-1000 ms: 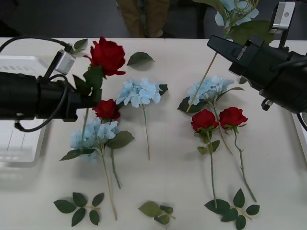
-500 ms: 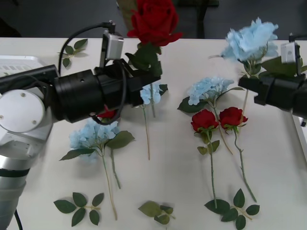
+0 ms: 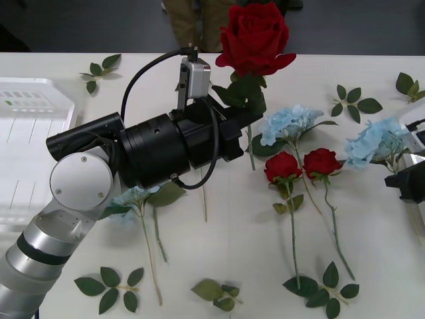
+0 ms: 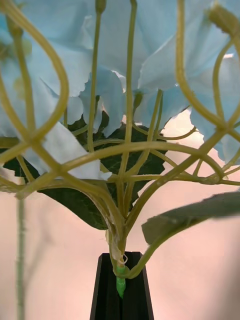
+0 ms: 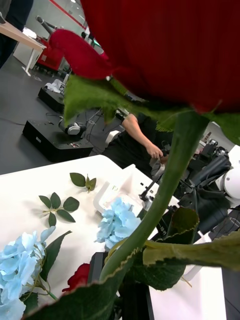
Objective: Place the red flowers into the right box and the blue flowers into the left box. If a person shows an open palm, hand one flower to the person first, then continue sorting.
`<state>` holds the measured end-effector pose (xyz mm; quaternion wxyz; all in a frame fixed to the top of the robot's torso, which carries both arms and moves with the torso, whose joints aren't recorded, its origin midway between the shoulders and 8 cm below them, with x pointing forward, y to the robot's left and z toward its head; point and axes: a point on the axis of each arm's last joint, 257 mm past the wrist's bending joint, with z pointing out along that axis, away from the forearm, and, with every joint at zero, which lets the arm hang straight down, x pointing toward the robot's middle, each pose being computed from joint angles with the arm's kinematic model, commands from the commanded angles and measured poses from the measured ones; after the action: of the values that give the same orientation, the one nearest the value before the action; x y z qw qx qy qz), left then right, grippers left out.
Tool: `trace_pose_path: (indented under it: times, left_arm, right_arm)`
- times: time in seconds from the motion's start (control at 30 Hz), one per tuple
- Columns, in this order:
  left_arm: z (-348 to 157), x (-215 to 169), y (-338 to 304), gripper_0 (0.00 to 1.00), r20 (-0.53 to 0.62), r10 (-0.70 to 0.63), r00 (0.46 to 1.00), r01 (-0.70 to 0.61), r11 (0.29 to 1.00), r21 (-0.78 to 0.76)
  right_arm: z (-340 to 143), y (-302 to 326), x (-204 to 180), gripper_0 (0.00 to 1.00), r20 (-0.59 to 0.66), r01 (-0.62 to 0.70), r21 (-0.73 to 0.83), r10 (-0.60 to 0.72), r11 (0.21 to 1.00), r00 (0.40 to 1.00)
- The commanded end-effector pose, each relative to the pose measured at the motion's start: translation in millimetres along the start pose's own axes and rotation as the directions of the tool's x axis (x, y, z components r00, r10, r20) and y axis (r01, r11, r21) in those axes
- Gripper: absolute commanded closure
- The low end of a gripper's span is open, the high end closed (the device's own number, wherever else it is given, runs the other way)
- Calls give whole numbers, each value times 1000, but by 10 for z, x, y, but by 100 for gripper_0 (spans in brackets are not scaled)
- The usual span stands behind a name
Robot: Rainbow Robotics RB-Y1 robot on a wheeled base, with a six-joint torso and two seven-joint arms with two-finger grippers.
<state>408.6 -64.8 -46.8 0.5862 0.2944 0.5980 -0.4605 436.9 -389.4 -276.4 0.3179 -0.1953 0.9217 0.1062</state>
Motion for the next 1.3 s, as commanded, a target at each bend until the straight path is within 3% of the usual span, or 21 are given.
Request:
trace_pose_path:
  times: [0.03,0.2,0.27,0.3,0.4,0.43,0.57,0.87,1.0,1.13,1.3]
  left_arm:
    - [76,-188,-121,100,37,122,992,-123,992,21]
    - [79,-155,-137,100,28,121,992,-122,992,29]
    - [76,-157,-139,100,27,124,992,-125,992,29]
    - [71,-147,-127,100,24,124,992,-124,992,27]
    - [65,-146,-126,100,22,126,992,-127,992,27]
    - [62,-143,-123,100,21,127,992,-127,991,27]
    - [60,-142,-121,100,20,125,992,-125,992,27]
    - [40,-122,-100,100,13,125,992,-125,992,26]
    - [29,-116,-93,100,10,123,992,-123,992,27]
    - [26,-113,-90,100,9,122,993,-122,992,26]
    - [26,-123,-103,100,12,119,993,-119,992,30]
  right_arm:
    - [194,27,90,100,4,-50,10,50,999,999]
    - [441,202,64,100,23,-63,-5,63,998,998]
    - [501,268,37,87,33,-68,-14,69,998,997]
    - [544,320,25,72,37,-72,-21,72,997,997]
    - [579,386,-4,53,46,-83,-37,85,996,995]
    - [583,419,-36,42,52,-90,-49,92,995,994]
    - [447,598,-238,31,85,-110,-129,121,986,989]
    - [-684,800,-948,26,205,-46,-289,108,956,973]
    - [-1174,716,-1152,27,266,3,-276,73,961,961]
    - [-1435,696,-1220,27,306,26,-274,61,961,950]
    - [-1415,1447,-1359,27,324,98,-490,76,866,943]
